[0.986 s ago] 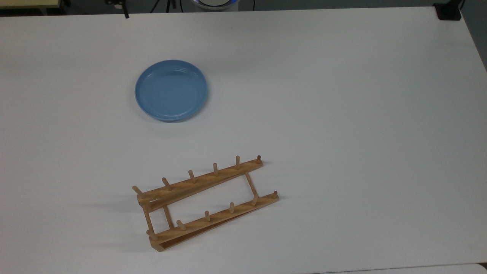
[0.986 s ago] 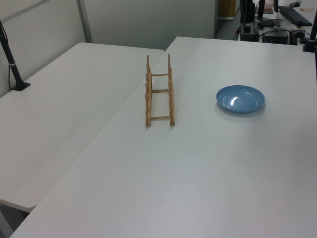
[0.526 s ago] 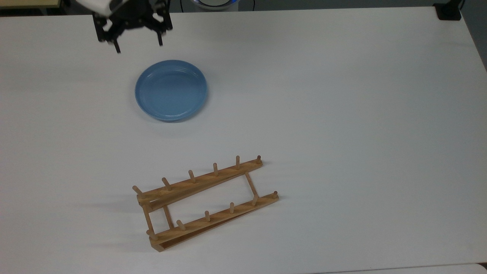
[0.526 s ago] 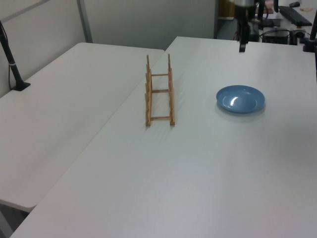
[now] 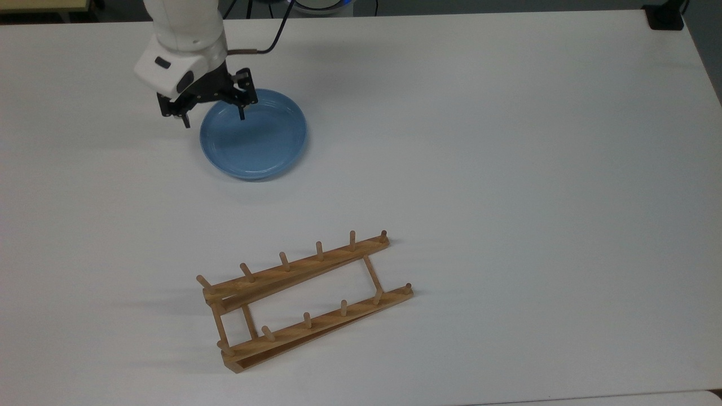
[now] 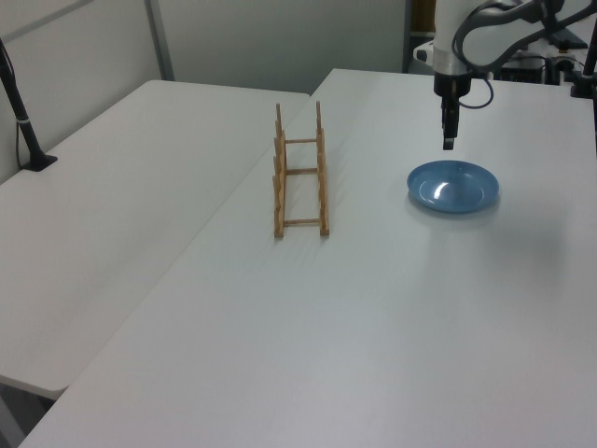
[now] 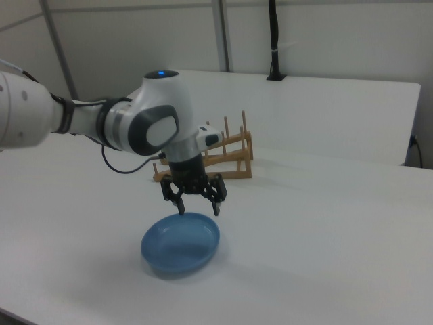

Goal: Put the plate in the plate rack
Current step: 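Move the open gripper down over the rim of the blue plate, then close the gripper on the blue plate's rim and lift it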

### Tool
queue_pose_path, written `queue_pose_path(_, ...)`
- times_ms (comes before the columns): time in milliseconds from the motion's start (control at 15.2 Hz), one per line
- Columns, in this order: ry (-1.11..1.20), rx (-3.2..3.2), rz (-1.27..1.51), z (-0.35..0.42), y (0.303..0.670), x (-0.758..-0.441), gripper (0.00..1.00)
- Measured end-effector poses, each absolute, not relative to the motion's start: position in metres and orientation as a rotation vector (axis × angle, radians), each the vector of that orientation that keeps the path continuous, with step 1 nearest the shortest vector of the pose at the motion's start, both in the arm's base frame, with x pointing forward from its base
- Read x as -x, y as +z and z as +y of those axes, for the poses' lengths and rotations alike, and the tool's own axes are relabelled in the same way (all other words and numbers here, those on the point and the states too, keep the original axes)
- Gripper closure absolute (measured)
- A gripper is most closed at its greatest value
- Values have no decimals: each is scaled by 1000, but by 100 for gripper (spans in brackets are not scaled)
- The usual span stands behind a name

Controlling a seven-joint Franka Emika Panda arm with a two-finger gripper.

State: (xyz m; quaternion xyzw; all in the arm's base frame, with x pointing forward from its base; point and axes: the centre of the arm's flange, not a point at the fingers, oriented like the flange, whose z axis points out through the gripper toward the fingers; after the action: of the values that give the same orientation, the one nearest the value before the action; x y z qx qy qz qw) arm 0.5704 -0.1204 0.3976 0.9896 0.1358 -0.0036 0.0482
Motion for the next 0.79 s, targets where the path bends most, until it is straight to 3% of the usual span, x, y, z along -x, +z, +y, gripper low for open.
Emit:
queue_pose_path(591,-118,-3040,230,-149,327,-574,11)
queue_pose_path(789,-122,-3040,203,-150,313,-577,43)
